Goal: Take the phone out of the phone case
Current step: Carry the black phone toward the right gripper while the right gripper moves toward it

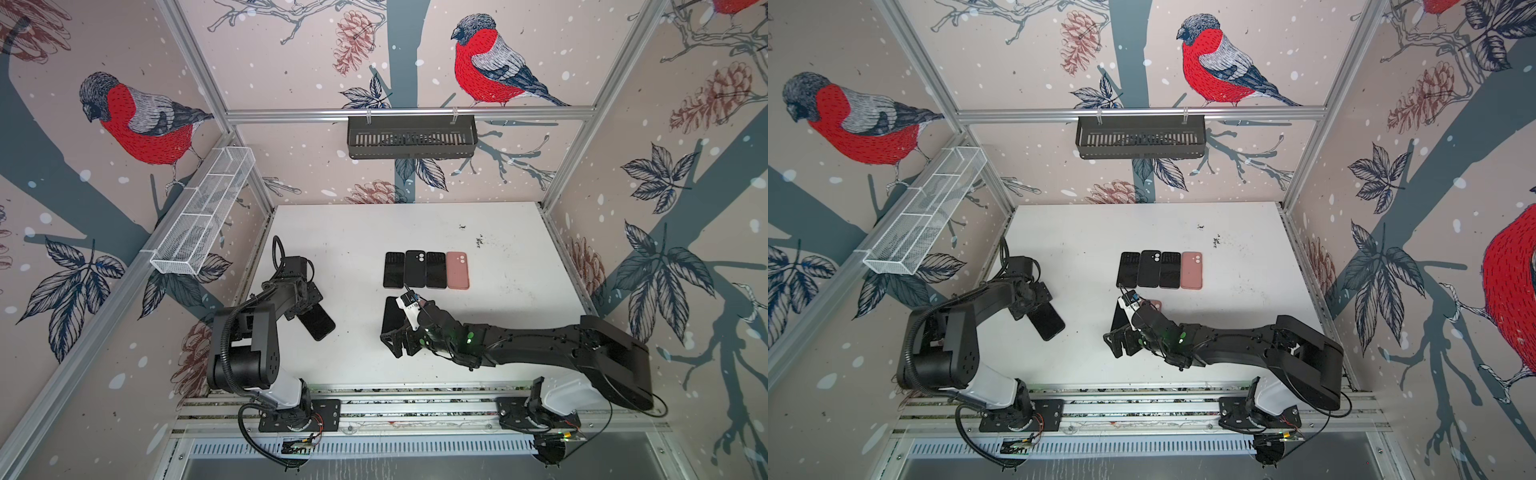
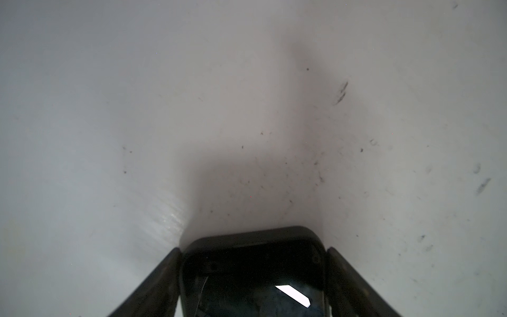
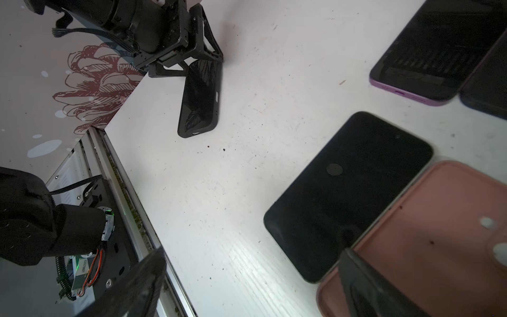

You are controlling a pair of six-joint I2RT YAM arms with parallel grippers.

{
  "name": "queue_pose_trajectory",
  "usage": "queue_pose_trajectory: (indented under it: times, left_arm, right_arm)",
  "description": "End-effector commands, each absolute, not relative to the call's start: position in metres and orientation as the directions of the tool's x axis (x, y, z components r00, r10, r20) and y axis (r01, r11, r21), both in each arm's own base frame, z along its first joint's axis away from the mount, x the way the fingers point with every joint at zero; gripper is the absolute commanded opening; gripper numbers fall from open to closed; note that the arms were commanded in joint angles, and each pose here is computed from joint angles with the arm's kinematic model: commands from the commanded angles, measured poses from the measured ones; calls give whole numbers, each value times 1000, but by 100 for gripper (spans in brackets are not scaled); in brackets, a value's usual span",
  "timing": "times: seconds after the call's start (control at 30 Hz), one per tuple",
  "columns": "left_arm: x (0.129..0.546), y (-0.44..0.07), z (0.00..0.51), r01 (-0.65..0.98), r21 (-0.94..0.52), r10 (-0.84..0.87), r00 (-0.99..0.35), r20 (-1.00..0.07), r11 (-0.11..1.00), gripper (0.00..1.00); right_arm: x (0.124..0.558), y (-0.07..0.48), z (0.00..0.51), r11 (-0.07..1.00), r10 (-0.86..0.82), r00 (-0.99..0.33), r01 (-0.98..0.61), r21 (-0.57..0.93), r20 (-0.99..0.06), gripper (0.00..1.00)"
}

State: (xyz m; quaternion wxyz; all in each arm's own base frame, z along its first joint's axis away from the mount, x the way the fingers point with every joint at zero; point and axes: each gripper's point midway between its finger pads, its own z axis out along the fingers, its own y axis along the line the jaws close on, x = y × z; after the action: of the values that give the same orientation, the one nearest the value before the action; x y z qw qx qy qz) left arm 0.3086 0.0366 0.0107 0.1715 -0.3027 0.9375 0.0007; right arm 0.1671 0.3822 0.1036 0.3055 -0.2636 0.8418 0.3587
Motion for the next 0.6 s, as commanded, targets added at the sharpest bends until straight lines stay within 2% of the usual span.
queue_pose_trajectory:
  times: [0.0, 0.13, 0.57]
  left_arm:
    - [293, -8, 4, -514, -277, -564, -812, -148, 812, 64]
    - [296, -17, 13, -475, -341, -549, -820, -163, 811, 63]
    - [302, -51, 38, -334, -540, -498, -846, -189, 773, 51]
  right_arm:
    - [164, 399, 114, 553, -197, -675, -675, 488, -711, 100]
    - [162, 409, 112, 533, -204, -677, -683, 500, -707, 100]
    - [161, 444, 101, 453, -234, -681, -708, 542, -694, 100]
